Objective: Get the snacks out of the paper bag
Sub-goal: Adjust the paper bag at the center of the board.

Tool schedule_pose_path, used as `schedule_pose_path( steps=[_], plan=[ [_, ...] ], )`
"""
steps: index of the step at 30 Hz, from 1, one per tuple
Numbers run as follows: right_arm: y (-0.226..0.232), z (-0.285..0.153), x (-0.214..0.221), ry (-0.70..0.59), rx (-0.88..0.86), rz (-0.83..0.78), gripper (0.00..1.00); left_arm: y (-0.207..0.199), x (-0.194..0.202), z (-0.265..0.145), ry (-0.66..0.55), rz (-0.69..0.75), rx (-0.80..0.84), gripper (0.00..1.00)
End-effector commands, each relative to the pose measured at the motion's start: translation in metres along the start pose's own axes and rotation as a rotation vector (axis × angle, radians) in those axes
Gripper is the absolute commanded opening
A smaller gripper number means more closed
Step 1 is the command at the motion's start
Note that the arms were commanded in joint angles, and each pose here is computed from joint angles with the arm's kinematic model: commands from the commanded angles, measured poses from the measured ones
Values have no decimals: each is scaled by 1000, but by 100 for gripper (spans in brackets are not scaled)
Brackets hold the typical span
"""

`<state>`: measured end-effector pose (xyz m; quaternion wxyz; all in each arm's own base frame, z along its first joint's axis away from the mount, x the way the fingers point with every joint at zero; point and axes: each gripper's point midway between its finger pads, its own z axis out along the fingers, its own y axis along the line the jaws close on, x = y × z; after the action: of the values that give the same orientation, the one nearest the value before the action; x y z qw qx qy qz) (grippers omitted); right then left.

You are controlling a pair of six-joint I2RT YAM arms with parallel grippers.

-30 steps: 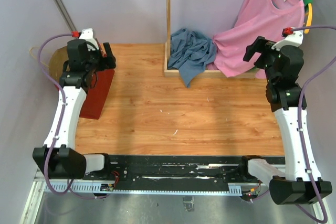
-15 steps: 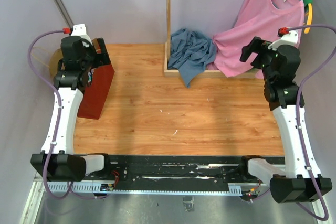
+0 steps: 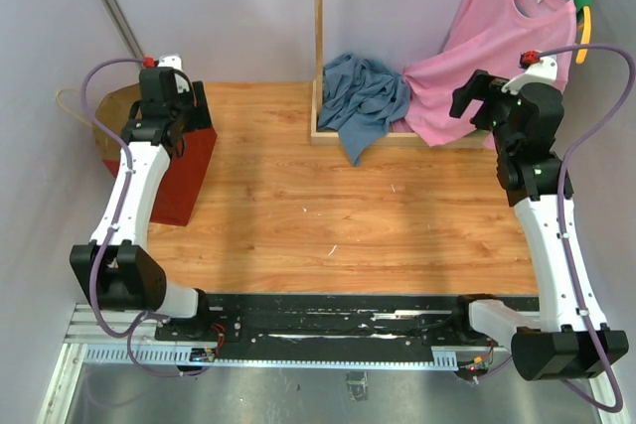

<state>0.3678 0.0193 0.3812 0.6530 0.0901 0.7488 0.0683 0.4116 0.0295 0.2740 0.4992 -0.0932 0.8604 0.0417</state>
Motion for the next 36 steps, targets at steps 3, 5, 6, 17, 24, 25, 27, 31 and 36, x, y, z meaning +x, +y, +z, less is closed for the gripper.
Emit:
schedule_pose_path(
  steps=[3, 5, 6, 17, 24, 25, 27, 31, 36],
  plan=[
    [10, 4, 4, 1, -41, 0, 99, 9, 9, 21, 48, 34, -51, 59],
    [11, 5, 4, 3, -45, 3, 99, 10, 12, 26, 64, 41, -60, 55],
    [11, 6, 6, 7, -44, 2, 100, 11, 13, 28, 67, 43, -64, 53],
    [7, 7, 11, 27, -25, -11, 100, 18, 2, 36, 40, 75, -107, 1],
    [8, 7, 16, 42, -29, -9, 100, 16, -24, 57, 27, 115, -101, 0],
    [6, 7, 16, 48, -20, -10, 100, 13, -30, 60, 17, 122, -90, 1],
    [4, 7, 18, 59, -7, -14, 100, 9, -38, 68, 1, 143, -70, 1],
    [2, 7, 23, 75, -4, -20, 100, 3, -36, 89, 13, 184, -44, 0],
    [3, 8, 24, 78, -10, -24, 99, -36, -11, 104, 77, 294, 90, 1]
  ],
)
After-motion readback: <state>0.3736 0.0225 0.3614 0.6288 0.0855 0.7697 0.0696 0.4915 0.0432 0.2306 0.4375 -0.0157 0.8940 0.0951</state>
